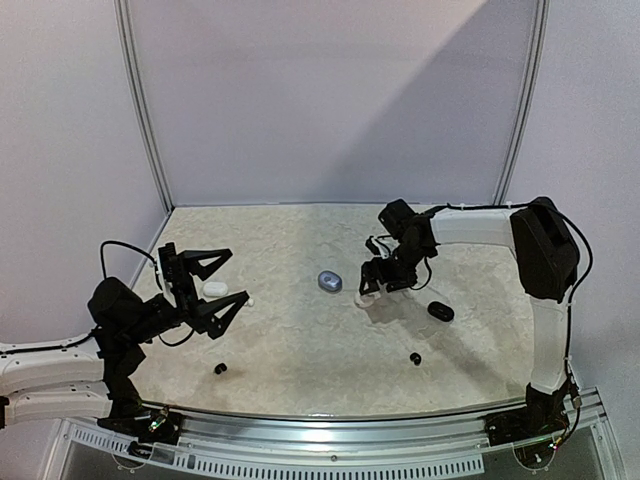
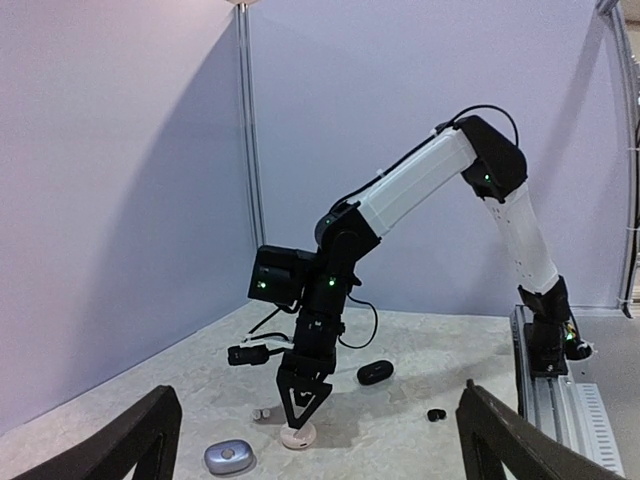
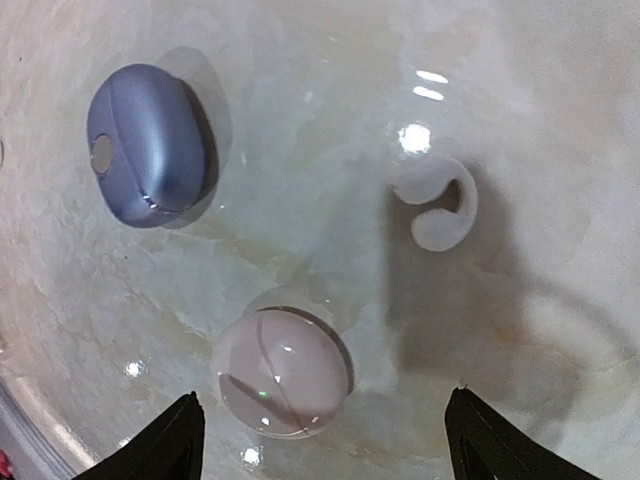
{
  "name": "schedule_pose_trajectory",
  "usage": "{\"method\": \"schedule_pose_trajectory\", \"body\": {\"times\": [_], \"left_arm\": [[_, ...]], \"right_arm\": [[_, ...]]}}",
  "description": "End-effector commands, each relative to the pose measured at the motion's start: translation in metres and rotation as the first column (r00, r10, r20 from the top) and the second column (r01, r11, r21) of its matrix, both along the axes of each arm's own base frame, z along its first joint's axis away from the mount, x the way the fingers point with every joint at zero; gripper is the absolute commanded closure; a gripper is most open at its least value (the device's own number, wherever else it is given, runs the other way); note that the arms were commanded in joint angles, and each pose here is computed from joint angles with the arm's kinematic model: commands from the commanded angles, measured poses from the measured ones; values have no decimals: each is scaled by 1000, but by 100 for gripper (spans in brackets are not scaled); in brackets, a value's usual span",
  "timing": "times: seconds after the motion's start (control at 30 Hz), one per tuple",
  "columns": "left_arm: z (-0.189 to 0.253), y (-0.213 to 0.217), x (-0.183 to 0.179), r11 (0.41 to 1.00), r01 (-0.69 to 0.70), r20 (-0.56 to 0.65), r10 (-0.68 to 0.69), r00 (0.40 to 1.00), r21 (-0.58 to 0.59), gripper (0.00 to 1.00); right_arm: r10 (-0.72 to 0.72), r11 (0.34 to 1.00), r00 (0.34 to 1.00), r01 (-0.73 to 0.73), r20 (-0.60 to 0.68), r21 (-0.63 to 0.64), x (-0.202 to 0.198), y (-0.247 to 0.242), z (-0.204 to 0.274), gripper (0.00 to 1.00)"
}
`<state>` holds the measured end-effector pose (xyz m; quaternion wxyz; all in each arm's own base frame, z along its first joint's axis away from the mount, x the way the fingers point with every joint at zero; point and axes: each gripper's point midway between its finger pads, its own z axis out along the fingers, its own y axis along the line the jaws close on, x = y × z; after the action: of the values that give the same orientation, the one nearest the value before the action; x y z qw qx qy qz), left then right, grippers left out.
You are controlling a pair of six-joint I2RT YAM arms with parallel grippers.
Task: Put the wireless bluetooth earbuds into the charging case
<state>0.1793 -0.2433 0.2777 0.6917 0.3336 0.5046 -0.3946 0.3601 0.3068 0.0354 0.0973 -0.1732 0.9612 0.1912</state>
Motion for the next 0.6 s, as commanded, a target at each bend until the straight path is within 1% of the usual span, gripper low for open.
{"method": "schedule_pose_trajectory", "body": {"times": [0.0,0.07,0.1,0.13,0.23,0.3,0.37,0.4,0.43,0.47,0.5,0.53,0.57], "left_arm": [[-7,-2,0,1000,-1,0,1,1000,20,2],[-8,-2,2,1000,-10,-1,10,1000,29,2],[-9,-2,5,999,-23,-2,24,1000,35,3],[-12,-1,8,998,-35,-13,36,999,51,3],[-19,1,28,989,-107,-79,116,990,106,3],[-41,3,48,963,-159,-154,194,969,216,3],[-64,6,61,912,-169,-168,246,955,374,4],[-74,8,67,869,-171,-133,259,957,465,5],[-82,11,70,832,-151,-128,256,958,534,5],[-87,13,73,787,-124,-97,227,969,605,5],[-97,18,72,716,-79,-60,166,984,693,5],[-107,24,73,660,-24,-82,129,988,751,3],[-104,29,80,622,16,-104,106,989,783,1]], "right_arm": [[115,987,982,-96,148,-131,0,7,34,15],[94,990,979,-72,180,-124,3,10,43,15],[81,991,974,-56,212,-118,6,10,51,12],[75,992,968,-48,238,-120,8,10,57,3],[44,991,946,-1,322,-133,15,3,83,1],[28,991,933,23,358,-135,17,-3,96,1],[25,991,924,28,381,-133,16,-7,103,1],[26,992,917,27,399,-127,16,-8,109,1],[30,991,908,25,417,-128,16,-10,114,1],[31,991,903,28,428,-131,16,-12,117,1],[33,991,896,28,442,-131,17,-13,121,1],[38,991,892,24,450,-131,17,-13,124,1],[47,992,887,14,460,-128,18,-12,127,1]]}}
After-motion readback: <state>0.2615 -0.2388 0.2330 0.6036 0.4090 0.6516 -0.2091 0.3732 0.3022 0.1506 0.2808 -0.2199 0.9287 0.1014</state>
